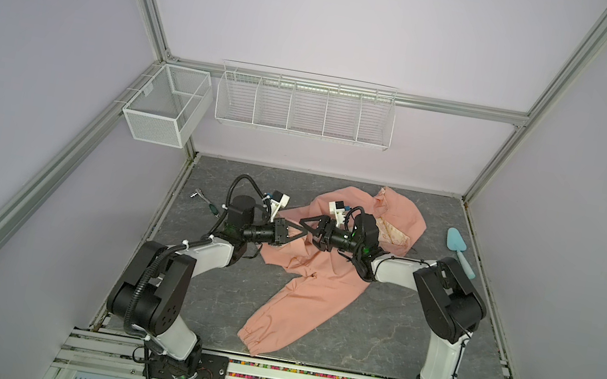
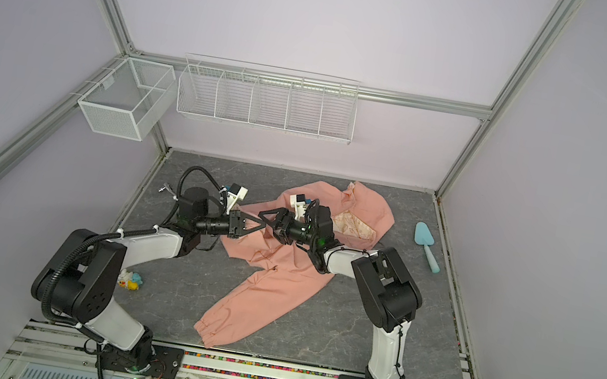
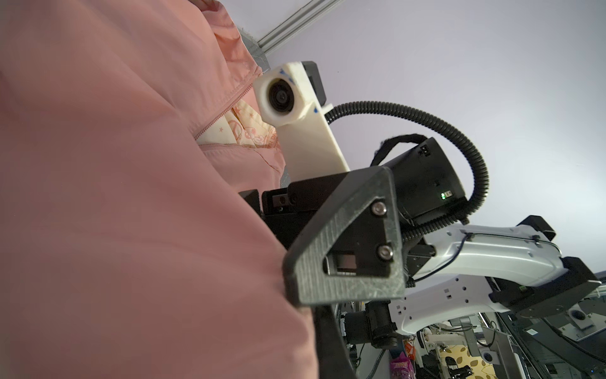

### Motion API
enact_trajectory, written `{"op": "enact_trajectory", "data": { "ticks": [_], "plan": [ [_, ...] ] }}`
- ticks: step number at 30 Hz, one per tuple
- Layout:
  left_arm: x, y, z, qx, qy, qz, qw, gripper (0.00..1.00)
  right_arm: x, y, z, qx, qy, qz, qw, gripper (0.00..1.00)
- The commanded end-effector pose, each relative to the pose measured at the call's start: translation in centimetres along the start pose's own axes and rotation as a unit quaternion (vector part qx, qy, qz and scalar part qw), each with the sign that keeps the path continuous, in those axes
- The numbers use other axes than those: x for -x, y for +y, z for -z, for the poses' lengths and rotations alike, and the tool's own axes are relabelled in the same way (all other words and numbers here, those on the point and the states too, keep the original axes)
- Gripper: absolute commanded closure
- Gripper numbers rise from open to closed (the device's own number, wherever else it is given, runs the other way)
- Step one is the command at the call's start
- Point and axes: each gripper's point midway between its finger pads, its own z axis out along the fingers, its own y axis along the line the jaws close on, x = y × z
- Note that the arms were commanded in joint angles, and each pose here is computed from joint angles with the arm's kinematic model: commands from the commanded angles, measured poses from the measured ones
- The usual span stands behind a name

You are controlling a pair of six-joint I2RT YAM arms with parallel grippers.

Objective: Zip up the jacket

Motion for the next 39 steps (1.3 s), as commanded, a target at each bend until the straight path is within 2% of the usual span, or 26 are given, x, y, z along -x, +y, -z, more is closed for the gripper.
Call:
{"op": "enact_trajectory", "data": {
  "ticks": [1, 10, 14, 17, 39],
  "plan": [
    [1.2, -2.9, -0.2, -0.033, -0.004, -0.042, 0.999, 1.00, -0.4, 1.2, -0.3, 0.039, 0.007, -0.014, 0.999, 0.24],
    [1.0, -2.6, -0.4, -0.029, -0.005, -0.037, 0.999, 1.00, -0.1, 3.3, 0.0, 0.094, 0.000, -0.017, 0.995, 0.28],
    [1.2, -2.7, -0.3, -0.027, -0.009, -0.038, 0.999, 1.00, 0.0, 3.8, 0.9, 0.107, -0.011, -0.012, 0.994, 0.34],
    [1.3, -2.6, -0.4, -0.026, -0.010, -0.037, 0.999, 1.00, -0.2, 3.9, 1.4, 0.105, -0.016, -0.007, 0.994, 0.39],
    [1.7, -2.6, -0.4, -0.021, -0.016, -0.036, 0.999, 1.00, -0.5, 3.3, 3.7, 0.107, -0.042, -0.011, 0.993, 0.53]
  ]
}}
